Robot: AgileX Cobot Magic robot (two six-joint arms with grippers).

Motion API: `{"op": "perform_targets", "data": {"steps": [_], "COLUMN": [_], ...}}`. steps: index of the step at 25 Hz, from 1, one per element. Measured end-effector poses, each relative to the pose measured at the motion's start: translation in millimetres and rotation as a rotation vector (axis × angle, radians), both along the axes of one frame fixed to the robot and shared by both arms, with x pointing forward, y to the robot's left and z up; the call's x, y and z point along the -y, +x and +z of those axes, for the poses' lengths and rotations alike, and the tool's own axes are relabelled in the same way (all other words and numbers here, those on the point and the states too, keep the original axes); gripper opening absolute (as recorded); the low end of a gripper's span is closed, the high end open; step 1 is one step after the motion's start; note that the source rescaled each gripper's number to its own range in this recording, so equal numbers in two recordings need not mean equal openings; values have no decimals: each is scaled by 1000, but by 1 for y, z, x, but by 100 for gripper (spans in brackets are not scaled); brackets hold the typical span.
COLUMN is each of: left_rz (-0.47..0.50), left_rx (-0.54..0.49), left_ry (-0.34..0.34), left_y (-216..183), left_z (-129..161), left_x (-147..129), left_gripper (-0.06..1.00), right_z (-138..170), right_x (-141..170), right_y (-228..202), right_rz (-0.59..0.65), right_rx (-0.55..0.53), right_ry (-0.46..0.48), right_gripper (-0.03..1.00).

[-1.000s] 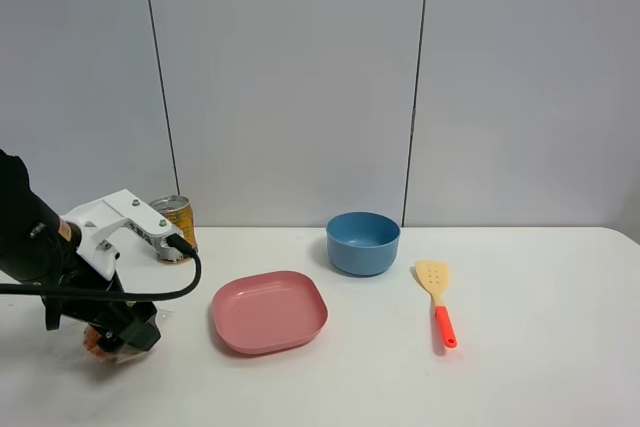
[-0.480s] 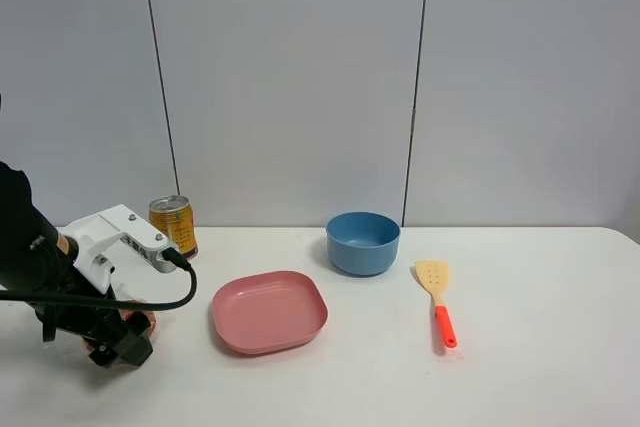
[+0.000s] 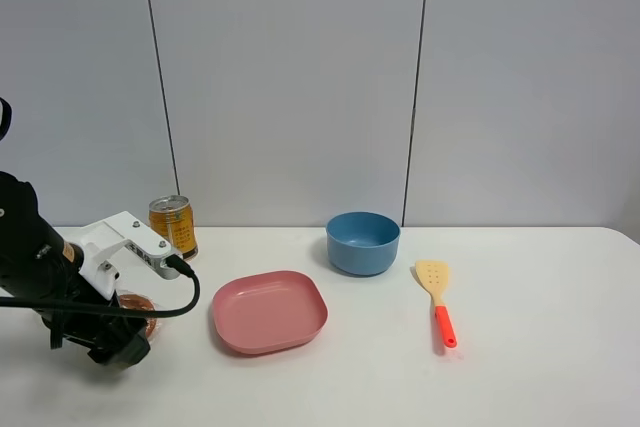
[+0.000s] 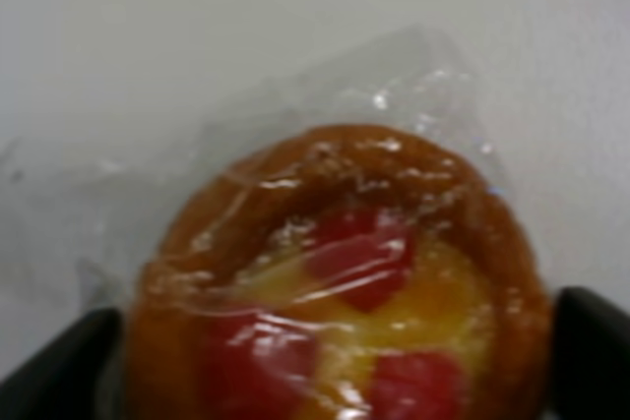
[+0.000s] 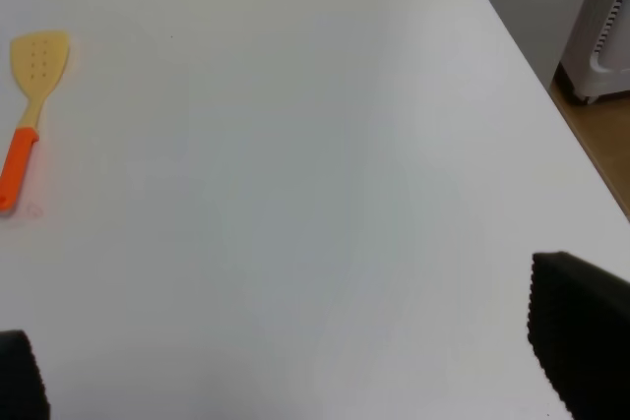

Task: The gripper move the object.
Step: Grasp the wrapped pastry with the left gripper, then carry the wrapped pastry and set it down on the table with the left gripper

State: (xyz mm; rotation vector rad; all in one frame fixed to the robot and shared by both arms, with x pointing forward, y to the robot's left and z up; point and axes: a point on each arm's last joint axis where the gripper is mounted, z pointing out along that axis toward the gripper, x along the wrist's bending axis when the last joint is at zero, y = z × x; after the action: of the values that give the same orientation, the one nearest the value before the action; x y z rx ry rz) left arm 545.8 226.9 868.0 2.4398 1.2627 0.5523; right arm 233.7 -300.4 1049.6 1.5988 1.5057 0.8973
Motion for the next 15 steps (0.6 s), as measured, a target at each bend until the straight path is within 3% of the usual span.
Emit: {"op": "perform_targets", "data": {"steps": [1,2,9,15], "left_rz": [0,0,-5,-72], "left_rx": [0,0,-4,80], "left_ry": [0,0,2,-20], "left_y": [0,0,-1,-17], "left_z": [0,0,4,61], "left_x": [0,0,1,20], "left_gripper": [3,0,2,2], "right_z": [0,0,0,0], "right_x": [0,0,0,0], "right_y": [0,0,0,0], "right_rz": [0,0,0,0], "right_rx": [0,0,0,0], "right_ry": [0,0,0,0], "right_gripper": [100,100,100,100]}}
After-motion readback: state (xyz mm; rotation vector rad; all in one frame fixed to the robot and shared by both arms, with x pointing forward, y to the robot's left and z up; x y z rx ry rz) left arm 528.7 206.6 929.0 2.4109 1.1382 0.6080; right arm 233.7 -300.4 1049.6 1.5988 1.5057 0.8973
